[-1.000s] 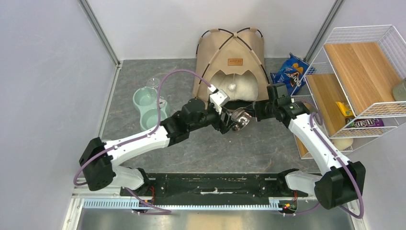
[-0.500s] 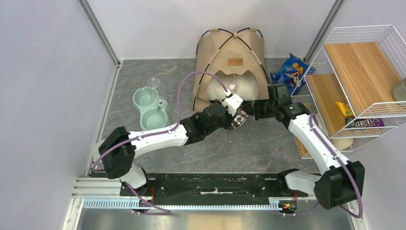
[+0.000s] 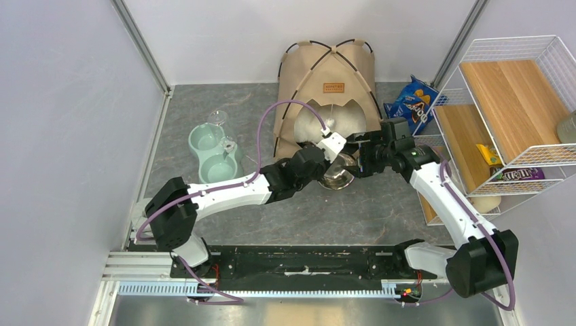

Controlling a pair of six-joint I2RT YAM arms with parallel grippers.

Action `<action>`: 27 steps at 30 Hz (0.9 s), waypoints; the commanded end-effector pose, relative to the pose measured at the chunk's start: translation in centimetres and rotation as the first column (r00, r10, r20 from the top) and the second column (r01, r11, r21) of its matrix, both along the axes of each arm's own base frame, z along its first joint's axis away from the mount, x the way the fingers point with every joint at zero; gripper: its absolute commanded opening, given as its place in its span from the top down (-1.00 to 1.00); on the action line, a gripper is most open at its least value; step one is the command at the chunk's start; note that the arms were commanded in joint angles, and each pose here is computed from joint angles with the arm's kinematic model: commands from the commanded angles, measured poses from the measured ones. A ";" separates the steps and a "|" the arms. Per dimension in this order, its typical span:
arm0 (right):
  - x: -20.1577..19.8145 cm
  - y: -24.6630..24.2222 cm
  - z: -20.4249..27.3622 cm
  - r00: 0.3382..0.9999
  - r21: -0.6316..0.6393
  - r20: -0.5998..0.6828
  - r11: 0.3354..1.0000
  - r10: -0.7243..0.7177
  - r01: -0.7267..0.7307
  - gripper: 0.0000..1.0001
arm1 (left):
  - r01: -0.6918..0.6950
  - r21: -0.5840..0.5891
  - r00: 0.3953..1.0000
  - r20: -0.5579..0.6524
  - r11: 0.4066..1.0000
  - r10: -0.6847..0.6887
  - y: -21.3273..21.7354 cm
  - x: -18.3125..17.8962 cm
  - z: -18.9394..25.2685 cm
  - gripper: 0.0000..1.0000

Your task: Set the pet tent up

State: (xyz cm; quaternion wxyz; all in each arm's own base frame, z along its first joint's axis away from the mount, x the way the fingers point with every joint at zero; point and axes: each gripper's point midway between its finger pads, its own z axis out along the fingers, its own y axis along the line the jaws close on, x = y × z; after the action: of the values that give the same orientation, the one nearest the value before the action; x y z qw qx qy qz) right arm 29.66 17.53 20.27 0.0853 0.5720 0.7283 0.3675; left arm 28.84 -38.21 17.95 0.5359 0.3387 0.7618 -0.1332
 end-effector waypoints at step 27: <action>2.8 -2.7 8.9 0.861 -0.384 0.419 0.915 0.290 -0.122 -0.85 | -0.638 -0.359 0.732 -0.005 0.682 0.682 29.1 9.1 19.6 0.96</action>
State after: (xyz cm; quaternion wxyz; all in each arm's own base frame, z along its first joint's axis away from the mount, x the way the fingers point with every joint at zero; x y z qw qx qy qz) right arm 32.00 14.49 29.47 0.3198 0.3751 0.7887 0.3675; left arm 37.10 -14.04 36.91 0.6511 0.0477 0.7556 -0.0532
